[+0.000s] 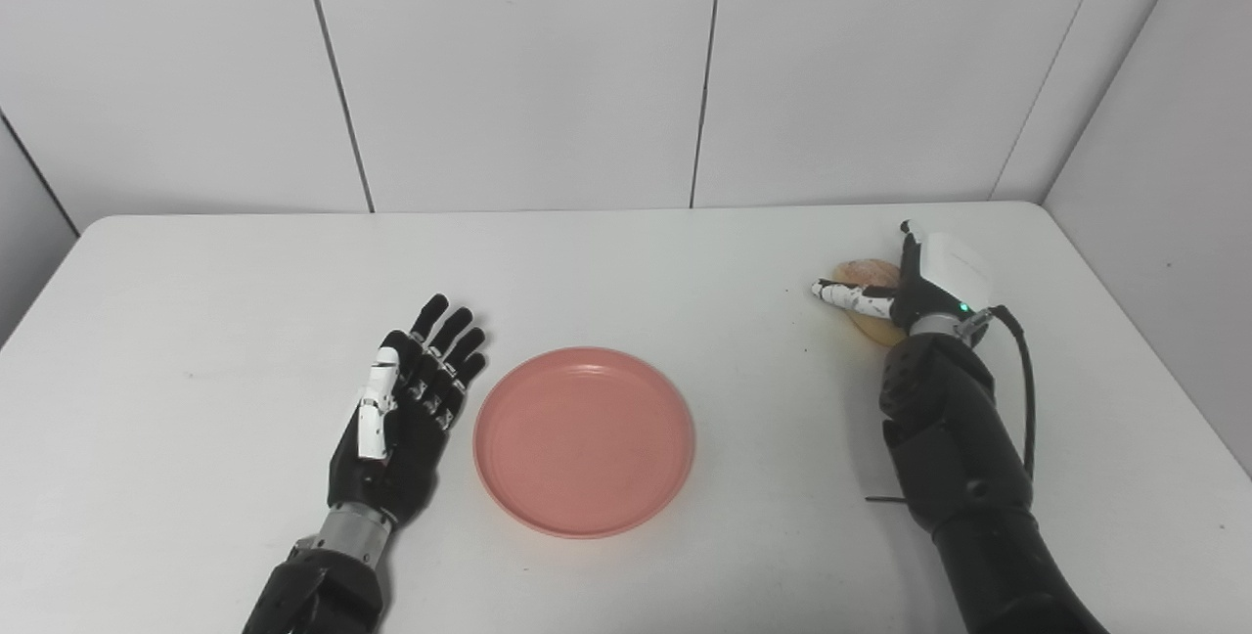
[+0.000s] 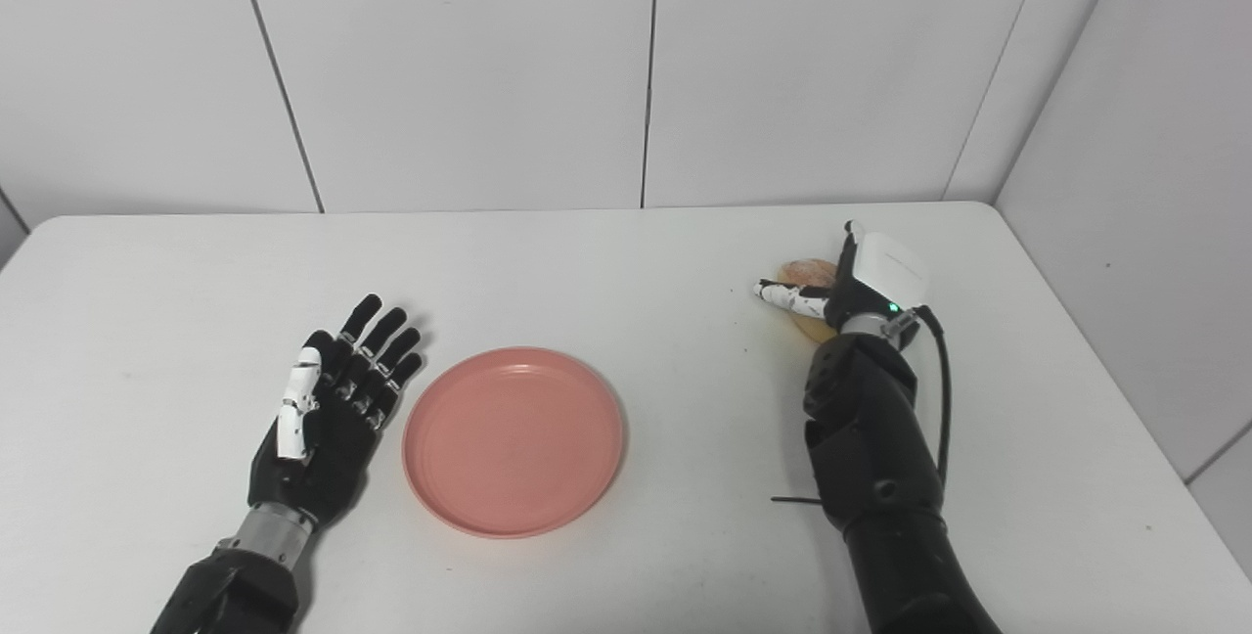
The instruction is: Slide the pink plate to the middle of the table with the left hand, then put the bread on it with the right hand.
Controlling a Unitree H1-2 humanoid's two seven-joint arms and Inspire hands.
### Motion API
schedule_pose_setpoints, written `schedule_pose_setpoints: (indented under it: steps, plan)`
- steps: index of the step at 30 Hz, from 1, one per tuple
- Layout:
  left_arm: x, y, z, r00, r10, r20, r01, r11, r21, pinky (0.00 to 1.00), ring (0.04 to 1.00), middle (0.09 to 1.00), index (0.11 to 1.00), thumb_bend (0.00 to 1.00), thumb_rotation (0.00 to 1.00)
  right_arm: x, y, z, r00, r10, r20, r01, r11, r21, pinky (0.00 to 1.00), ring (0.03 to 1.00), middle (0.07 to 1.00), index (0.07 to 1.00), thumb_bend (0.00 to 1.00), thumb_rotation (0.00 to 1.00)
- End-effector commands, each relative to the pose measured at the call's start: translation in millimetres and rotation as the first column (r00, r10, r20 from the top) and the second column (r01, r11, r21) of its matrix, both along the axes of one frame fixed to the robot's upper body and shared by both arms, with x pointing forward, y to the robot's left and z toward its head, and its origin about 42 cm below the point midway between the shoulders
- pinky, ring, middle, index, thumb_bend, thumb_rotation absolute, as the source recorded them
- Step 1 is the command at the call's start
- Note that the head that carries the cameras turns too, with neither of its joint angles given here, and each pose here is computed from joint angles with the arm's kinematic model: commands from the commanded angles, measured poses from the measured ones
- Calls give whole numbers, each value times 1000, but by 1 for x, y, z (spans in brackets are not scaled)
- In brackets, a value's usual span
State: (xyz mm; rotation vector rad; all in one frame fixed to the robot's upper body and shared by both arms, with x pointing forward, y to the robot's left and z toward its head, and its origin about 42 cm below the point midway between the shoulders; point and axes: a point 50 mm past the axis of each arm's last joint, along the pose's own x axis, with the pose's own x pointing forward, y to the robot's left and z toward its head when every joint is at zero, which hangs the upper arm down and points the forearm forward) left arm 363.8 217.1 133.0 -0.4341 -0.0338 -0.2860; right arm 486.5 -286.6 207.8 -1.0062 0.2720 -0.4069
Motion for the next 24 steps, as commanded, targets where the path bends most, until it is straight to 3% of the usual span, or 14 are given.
schedule_pose_setpoints:
  steps: [1,5,8,14,18,20,24]
  plan:
    - [-13,6,-28,994,14,-107,-14,1000,1,979,942,944,935,314,1000,10,-2,23,998,-4,56,4,1000,3,580,737,823,861,994,543]
    - [-13,7,-28,994,13,-108,-14,1000,-5,982,942,945,934,309,1000,12,-1,23,998,-8,63,8,1000,14,468,646,753,805,984,501]
    - [-13,7,-28,994,13,-106,-13,1000,-1,981,941,945,935,310,1000,13,0,24,998,4,61,-4,1000,4,359,485,596,718,897,447]
    - [-13,7,-28,995,9,-96,-8,1000,5,974,939,941,932,313,1000,13,-1,25,999,33,32,-33,999,2,390,504,569,578,794,333]
    - [-13,7,-27,995,11,-100,-11,1000,2,968,935,938,928,315,1000,13,-2,26,999,47,6,-47,999,2,417,523,580,576,800,298]
    - [-13,7,-27,995,11,-101,-11,1000,0,976,939,943,933,313,1000,14,-2,26,998,53,-21,-53,999,-7,359,438,520,546,790,265]
    - [-13,7,-27,995,9,-98,-8,1000,2,978,942,944,936,313,1000,12,-2,27,997,68,-47,-69,998,-11,323,392,477,517,796,200]
